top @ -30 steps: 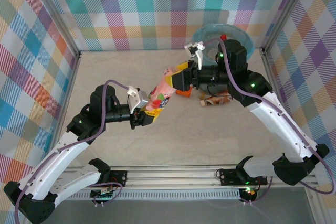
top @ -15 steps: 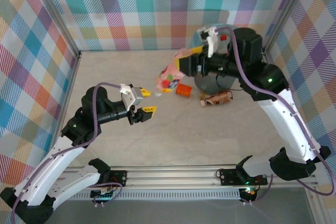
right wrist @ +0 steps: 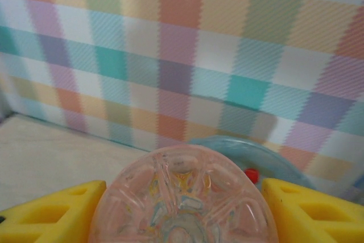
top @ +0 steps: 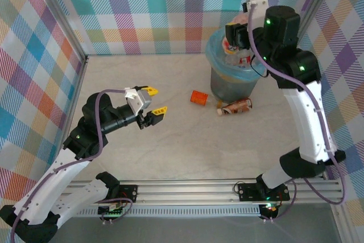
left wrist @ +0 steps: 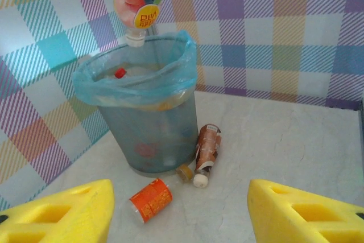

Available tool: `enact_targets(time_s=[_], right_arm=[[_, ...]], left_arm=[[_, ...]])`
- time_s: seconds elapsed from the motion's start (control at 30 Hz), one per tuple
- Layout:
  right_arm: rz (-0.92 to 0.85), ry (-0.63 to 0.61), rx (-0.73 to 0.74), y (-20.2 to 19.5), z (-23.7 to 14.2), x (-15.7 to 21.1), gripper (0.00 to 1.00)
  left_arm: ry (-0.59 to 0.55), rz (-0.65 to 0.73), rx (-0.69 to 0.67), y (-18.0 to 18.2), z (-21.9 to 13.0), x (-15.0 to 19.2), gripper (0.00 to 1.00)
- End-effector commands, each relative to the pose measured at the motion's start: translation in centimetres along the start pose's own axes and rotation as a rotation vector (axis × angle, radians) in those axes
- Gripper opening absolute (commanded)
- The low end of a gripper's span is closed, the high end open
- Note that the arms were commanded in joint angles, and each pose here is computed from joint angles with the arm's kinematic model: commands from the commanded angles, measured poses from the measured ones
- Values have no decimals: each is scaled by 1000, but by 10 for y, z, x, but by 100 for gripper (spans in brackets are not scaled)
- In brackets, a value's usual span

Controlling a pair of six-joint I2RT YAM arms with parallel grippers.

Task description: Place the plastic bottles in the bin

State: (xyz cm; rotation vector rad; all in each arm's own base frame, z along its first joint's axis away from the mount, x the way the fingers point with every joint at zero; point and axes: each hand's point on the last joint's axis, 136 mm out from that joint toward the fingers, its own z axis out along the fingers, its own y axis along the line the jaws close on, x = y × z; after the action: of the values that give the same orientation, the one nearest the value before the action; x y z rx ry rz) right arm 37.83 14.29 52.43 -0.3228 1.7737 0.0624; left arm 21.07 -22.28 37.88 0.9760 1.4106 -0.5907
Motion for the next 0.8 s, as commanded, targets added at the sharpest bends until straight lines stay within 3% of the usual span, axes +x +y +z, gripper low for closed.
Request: enact_targets(time_s=[0.0,0.37,0.57,0.77], right_arm=[[-86,90,166,-29,27,17,58],[25,409,131,-37,116,118,60],[117,540,90,-41,144,169,60],[144,601,98,-46,157,197,60]], left_arm=[[-23,31,0,2,0,-12,63],[21,31,7,1,9,7,63],[34,34,14,0,11,12,63],[41,29,22,-1,13,15,63]])
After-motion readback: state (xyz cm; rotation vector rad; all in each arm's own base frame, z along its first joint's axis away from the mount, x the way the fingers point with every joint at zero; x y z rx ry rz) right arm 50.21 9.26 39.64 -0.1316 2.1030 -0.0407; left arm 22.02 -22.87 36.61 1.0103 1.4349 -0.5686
